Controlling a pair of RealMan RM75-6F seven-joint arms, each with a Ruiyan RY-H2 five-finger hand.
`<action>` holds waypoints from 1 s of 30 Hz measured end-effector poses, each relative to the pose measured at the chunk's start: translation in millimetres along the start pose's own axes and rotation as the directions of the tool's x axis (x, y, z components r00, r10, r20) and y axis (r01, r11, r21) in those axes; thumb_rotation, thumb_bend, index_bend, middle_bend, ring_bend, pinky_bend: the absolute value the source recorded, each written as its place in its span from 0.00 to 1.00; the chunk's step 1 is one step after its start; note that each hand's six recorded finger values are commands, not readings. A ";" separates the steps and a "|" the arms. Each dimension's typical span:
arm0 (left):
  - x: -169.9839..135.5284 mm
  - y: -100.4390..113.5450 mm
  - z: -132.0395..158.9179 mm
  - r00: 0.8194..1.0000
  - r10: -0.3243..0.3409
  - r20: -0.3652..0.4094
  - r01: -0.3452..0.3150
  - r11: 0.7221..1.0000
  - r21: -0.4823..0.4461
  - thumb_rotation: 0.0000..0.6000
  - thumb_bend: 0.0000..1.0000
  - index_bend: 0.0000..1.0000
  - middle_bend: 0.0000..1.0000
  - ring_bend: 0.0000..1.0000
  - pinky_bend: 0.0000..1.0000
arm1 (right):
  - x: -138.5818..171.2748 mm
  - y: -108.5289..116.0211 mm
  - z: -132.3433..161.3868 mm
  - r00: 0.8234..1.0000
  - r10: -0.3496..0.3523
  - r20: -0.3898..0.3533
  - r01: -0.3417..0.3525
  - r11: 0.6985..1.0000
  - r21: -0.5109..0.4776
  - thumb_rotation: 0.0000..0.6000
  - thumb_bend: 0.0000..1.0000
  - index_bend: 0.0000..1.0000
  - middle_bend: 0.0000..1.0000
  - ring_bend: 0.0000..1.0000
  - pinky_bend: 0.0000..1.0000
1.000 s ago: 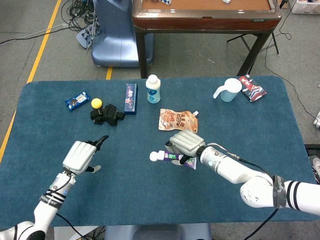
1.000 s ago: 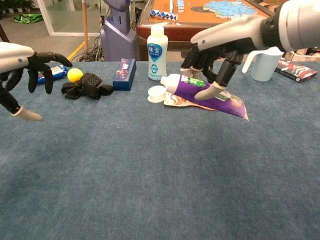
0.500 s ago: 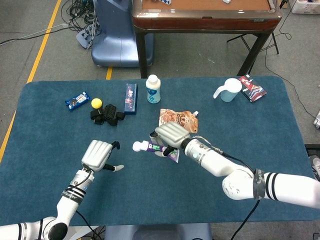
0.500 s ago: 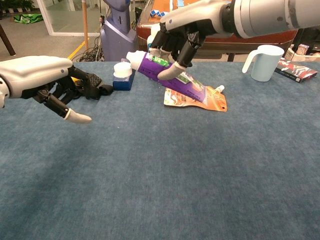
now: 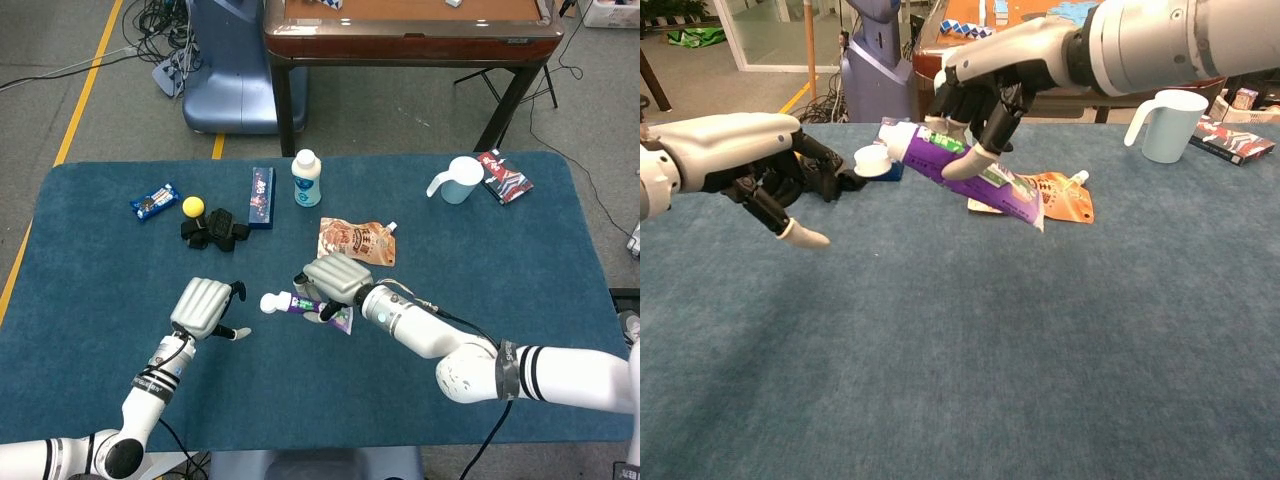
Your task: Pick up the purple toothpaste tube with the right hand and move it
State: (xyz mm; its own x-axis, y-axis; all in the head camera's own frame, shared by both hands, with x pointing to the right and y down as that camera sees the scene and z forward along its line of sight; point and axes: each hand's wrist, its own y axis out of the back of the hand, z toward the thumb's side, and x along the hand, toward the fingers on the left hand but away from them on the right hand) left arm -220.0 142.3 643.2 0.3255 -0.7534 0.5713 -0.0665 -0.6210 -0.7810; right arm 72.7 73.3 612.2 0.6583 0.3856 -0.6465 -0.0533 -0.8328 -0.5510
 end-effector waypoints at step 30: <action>19.1 15.5 6.8 0.999 -0.008 -0.041 0.007 1.000 -0.025 0.41 0.05 0.53 0.84 0.79 0.86 | -17.2 -17.8 4.1 0.999 0.036 0.017 -0.037 0.999 0.029 1.00 0.77 0.93 0.83 0.77 0.42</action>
State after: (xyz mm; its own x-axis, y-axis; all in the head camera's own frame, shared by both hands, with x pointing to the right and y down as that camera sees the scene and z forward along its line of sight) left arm -208.5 119.7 640.3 0.2867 -0.7568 0.5874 -0.0877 -0.6312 -0.7706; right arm 59.3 83.2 631.0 0.6434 0.3618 -0.6747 -0.0991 -0.8345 -0.5420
